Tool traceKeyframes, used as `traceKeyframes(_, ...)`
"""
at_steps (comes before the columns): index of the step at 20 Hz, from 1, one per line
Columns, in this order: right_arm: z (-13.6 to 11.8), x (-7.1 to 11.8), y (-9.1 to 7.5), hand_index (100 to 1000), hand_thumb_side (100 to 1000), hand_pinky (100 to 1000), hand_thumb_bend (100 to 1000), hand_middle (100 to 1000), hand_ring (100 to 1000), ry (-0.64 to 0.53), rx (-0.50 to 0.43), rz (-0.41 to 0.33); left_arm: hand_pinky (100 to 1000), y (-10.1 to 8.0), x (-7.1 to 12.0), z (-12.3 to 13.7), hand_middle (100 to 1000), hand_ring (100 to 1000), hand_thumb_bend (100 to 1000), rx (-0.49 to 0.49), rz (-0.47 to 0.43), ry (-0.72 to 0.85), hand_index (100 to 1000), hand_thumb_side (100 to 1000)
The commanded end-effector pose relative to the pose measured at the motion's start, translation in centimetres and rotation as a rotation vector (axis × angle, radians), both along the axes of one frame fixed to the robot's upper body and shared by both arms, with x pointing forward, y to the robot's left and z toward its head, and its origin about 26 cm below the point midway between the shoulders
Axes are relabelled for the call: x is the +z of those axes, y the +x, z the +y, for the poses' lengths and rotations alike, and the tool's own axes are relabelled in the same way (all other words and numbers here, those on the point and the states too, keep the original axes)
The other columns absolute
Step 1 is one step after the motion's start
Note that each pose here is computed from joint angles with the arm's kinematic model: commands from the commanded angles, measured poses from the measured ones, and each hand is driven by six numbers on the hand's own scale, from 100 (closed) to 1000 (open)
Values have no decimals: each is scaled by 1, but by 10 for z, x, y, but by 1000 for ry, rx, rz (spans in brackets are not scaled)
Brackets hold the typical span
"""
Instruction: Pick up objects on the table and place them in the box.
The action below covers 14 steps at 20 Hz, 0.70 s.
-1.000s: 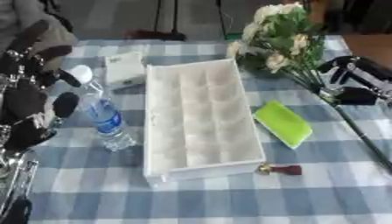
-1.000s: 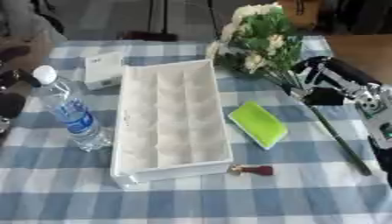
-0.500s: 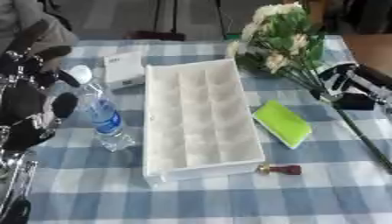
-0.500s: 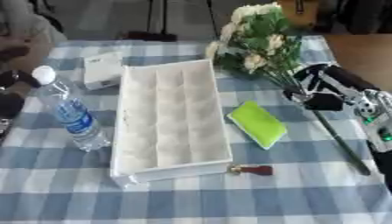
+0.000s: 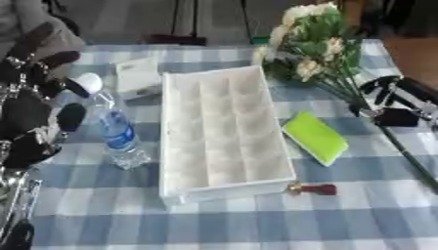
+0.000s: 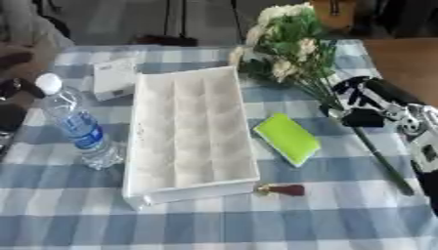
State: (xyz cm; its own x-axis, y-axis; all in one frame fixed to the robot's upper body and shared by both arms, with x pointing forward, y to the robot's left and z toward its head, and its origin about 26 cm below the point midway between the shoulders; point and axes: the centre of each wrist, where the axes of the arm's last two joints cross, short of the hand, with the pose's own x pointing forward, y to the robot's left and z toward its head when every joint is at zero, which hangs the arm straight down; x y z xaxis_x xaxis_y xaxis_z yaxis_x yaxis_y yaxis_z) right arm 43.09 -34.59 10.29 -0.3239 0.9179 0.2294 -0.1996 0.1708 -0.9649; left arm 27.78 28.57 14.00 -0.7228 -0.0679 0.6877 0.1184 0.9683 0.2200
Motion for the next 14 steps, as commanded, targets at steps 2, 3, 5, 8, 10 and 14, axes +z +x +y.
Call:
traceKeyframes(2,-6,8,2,853,700,587,401,747,630,-21,-19,-22,481,-1,8,0,947,803,670,-12,-30,10,937,329)
traceKeyframes(3,-6,7,2,855,701,581,402,748,627,-23,-21,-21,481,-1,8,0,947,803,670,-12,-30,10,936,330)
traceKeyframes(5,-7,6,2,856,707,575,400,749,625,-29,-25,-20,481,-1,8,0,947,803,670,-12,-29,10,936,329)
traceKeyframes(8,-9,5,1,857,719,570,395,749,625,-35,-33,-19,481,-1,9,0,947,803,670,-13,-30,11,936,329)
traceKeyframes(10,-10,5,0,857,719,569,393,749,624,-37,-38,-18,481,-1,9,0,947,803,670,-13,-30,11,936,329)
traceKeyframes(14,-14,4,-1,855,717,561,369,743,618,-27,-61,-12,481,-1,9,0,948,804,669,-12,-30,11,937,329)
